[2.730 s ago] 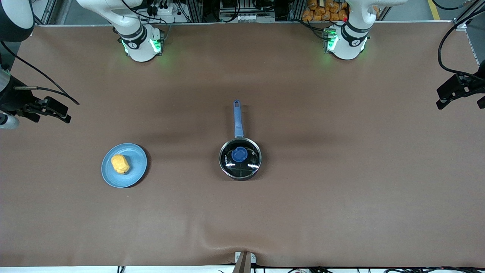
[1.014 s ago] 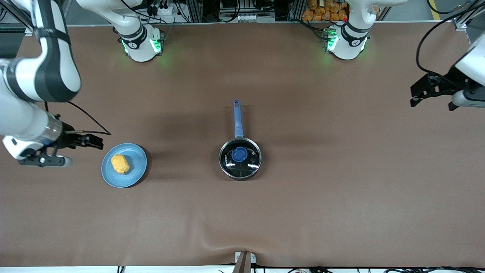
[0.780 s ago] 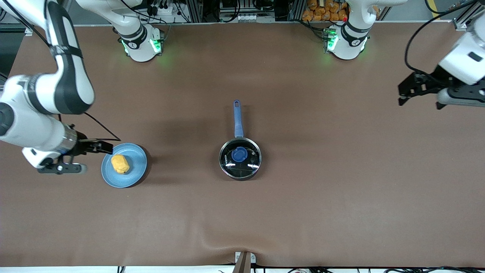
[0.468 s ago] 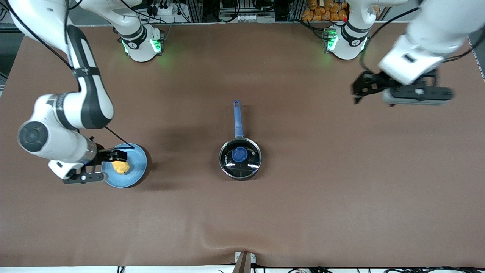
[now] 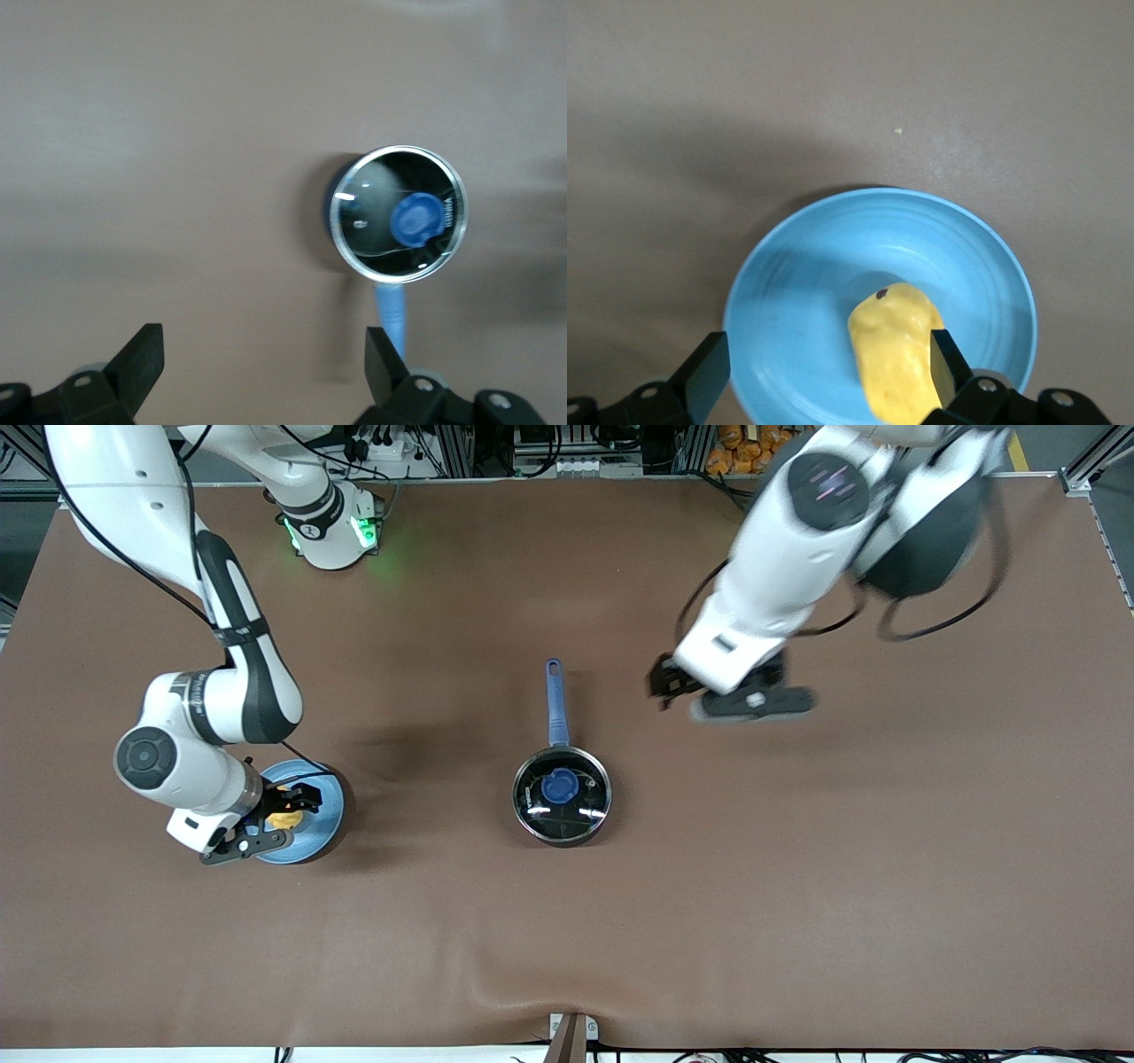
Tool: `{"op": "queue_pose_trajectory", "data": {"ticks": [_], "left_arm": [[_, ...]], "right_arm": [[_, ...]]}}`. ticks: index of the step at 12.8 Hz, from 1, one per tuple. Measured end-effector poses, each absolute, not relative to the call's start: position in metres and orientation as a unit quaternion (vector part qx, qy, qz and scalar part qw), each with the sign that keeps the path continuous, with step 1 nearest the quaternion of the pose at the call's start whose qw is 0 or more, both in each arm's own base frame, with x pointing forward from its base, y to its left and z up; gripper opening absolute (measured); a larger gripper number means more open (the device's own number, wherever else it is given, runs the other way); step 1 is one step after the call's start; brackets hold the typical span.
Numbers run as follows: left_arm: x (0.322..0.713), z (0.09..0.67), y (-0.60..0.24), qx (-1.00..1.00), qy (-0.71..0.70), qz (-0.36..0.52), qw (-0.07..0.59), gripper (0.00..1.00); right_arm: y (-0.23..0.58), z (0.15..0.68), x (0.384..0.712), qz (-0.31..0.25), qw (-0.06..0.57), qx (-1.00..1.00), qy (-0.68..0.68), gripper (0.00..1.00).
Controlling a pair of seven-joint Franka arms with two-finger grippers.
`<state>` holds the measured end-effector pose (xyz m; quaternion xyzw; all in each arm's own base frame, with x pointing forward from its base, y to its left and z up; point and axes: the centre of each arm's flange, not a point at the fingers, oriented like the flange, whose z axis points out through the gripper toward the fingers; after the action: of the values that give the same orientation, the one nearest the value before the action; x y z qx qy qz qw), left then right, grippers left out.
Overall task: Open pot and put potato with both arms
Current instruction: 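Reach the right gripper to the potato while the left gripper approaches the lid, then grasp the potato with the right gripper while the left gripper grasps the knob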
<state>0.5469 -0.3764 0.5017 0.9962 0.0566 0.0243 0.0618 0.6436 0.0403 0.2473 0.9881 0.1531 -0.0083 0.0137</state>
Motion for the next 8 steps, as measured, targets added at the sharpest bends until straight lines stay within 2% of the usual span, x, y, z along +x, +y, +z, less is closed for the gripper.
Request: {"op": "queue_pose_trajectory", "data": {"ticks": [4, 8], "left_arm": [[0.563, 0.413, -0.433, 0.991, 0.096, 0.035, 0.085, 1.00], [0.555, 0.344, -0.489, 0.991, 0.100, 0.073, 0.040, 1.00]], "right_arm": [[0.010, 0.235, 0.642, -0.004, 0.016, 0.980, 0.197, 1.00], [-0.011, 0.222, 0.634, -0.009, 0.016, 0.979, 0.201, 1.00]]}}
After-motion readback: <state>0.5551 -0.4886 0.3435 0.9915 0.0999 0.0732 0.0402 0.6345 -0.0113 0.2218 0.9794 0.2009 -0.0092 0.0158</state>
